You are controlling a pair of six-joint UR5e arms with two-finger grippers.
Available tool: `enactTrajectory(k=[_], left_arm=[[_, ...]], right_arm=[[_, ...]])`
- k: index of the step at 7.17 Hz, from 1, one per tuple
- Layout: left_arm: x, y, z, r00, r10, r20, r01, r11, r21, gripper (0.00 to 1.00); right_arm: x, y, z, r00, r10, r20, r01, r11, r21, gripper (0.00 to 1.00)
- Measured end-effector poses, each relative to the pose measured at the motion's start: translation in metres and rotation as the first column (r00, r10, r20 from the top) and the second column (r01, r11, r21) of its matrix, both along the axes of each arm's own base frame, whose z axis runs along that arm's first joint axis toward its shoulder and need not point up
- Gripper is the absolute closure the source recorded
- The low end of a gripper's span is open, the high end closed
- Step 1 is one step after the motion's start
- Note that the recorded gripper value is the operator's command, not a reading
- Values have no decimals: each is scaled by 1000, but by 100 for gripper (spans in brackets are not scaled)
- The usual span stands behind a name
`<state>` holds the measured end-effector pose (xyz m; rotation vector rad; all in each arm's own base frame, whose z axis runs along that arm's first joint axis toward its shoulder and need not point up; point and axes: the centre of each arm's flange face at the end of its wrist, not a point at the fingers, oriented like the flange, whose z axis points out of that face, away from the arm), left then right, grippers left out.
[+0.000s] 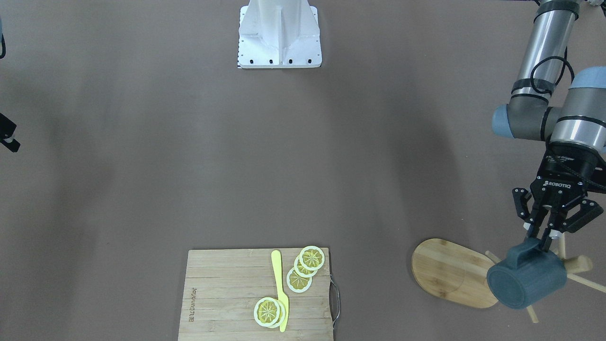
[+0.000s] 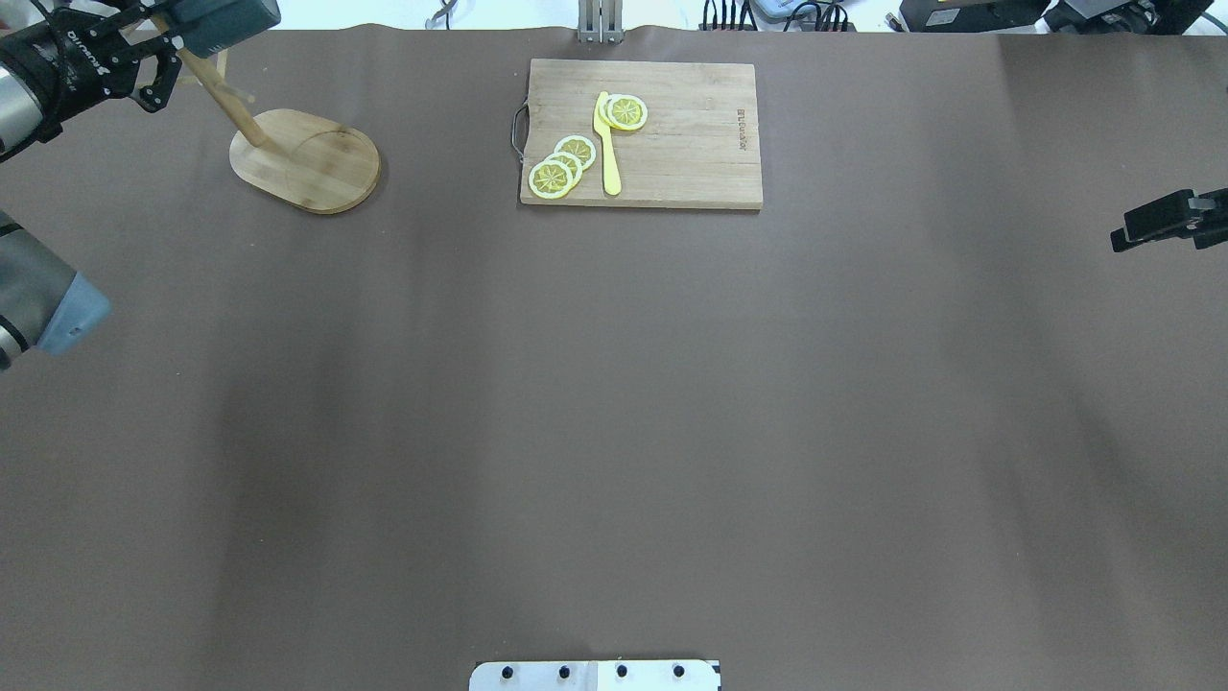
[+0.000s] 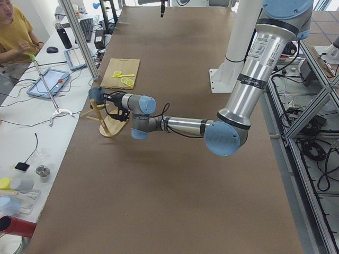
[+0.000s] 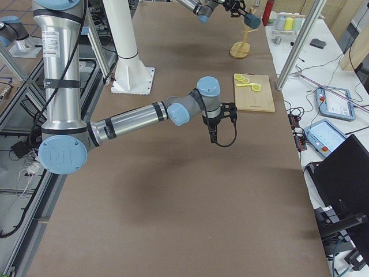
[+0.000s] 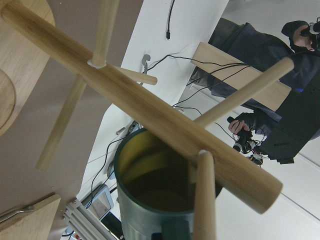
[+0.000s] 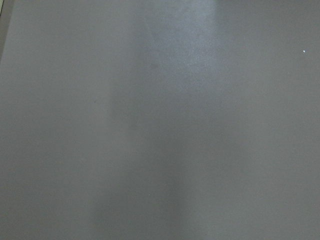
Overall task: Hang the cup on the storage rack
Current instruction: 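Hook the mug handle onto a peg of the wooden stand, then release the mug and withdraw the left gripper from the stand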
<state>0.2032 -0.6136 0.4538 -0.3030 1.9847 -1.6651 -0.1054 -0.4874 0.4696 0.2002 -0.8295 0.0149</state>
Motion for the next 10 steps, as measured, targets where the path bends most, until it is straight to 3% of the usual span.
enactTrajectory(k=[3, 5, 6, 7, 8, 9, 10], left_arm=[[-4, 7, -7, 1000, 9, -10, -9, 1000, 29, 1], [-23, 39, 4, 1000, 8, 5, -9, 996, 87, 1], [-36, 62, 14, 995, -16, 98, 0, 987, 160, 1], [-47, 81, 22, 970, -62, 234, 1, 968, 253, 1], [-54, 93, 32, 919, -121, 376, -14, 941, 338, 1], [-58, 99, 41, 837, -194, 512, -44, 908, 416, 1], [-61, 103, 53, 711, -283, 644, -95, 869, 487, 1]], right_arm=[[-4, -1, -2, 1000, 7, 0, -7, 1000, -7, 0], [-6, -3, -2, 1000, 13, -14, -13, 1000, 0, 0], [-7, -4, -1, 1000, 14, -17, -14, 1000, 1, 0], [-7, -4, 0, 1000, 13, -16, -13, 1000, 4, 0], [-6, -5, 3, 1000, 13, -16, -13, 1000, 9, 0], [-5, -5, 5, 1000, 14, -18, -14, 1000, 10, 0], [-4, -6, 7, 1000, 17, -20, -17, 1000, 8, 0]])
